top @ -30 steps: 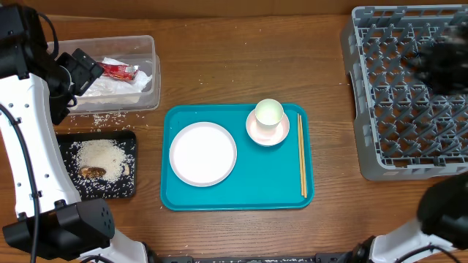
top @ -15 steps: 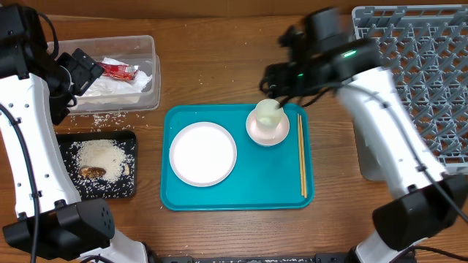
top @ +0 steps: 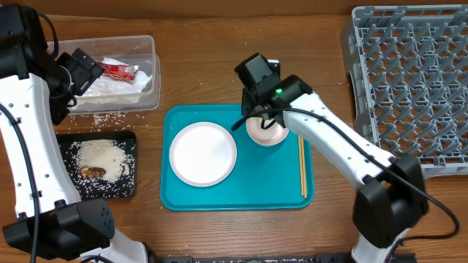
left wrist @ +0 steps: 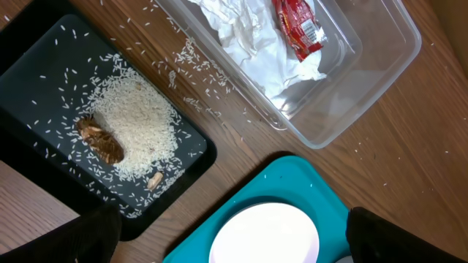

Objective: Sort waste into correct bins and load items into the dishwasher
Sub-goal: 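Reach the right gripper to the pink cup and grasp it, then carry the pink cup with the right gripper into the dish rack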

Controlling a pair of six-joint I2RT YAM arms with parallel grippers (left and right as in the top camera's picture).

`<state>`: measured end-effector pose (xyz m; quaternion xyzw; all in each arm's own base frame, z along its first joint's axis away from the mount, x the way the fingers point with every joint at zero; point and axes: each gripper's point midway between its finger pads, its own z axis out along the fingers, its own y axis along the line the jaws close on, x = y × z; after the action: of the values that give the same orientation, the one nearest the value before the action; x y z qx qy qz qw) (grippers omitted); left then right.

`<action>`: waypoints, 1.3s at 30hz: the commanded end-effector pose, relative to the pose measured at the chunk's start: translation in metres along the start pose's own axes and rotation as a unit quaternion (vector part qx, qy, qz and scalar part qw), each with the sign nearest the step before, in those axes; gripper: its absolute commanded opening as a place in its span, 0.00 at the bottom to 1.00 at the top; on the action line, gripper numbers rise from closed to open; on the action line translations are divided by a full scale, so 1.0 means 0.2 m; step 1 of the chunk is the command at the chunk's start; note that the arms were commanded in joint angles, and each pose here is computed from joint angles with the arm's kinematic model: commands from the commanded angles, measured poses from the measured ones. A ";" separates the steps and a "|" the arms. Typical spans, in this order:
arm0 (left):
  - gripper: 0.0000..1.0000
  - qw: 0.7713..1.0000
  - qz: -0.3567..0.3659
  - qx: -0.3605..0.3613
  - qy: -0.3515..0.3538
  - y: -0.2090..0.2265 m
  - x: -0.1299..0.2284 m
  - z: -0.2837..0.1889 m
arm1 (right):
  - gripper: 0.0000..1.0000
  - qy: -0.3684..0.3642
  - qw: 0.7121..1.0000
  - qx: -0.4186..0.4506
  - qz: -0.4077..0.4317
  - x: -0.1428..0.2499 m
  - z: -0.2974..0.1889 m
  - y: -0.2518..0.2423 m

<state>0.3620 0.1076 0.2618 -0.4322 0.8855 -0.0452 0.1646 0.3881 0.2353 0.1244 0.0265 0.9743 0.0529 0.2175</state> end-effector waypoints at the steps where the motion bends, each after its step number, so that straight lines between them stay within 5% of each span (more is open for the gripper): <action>1: 1.00 1.000 -0.002 -0.001 0.004 -0.01 0.00 0.02 | 0.42 0.037 0.999 -0.015 -0.007 0.10 0.09 0.07; 10: 1.00 1.000 -0.001 -0.001 0.004 -0.01 0.00 0.02 | 0.36 0.052 0.997 0.049 -0.027 0.18 0.24 0.00; 14: 1.00 1.000 -0.001 -0.001 0.004 -0.01 0.00 0.02 | 0.14 0.055 0.996 0.058 -0.029 0.16 0.18 -0.01; 16: 1.00 1.000 -0.001 -0.001 0.004 -0.01 0.00 0.02 | 0.04 0.055 0.996 0.058 -0.029 0.13 0.13 0.00; 24: 1.00 1.000 -0.001 -0.001 0.004 -0.02 0.01 0.02 | 0.04 -0.013 0.997 0.049 -0.050 -0.26 -0.35 -0.02; 31: 1.00 1.000 -0.001 -0.001 0.004 -0.01 0.00 0.02 | 0.04 -0.107 0.990 0.065 0.063 -0.78 -0.71 -0.66; 39: 1.00 1.000 0.000 -0.001 0.004 -0.02 0.01 0.02 | 0.04 -0.097 0.972 -0.121 0.175 -0.84 -0.78 -1.57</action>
<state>0.3621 0.1076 0.2618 -0.4322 0.8854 -0.0452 0.1648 0.4732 -0.0834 0.2802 0.2225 0.9325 0.0689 0.2761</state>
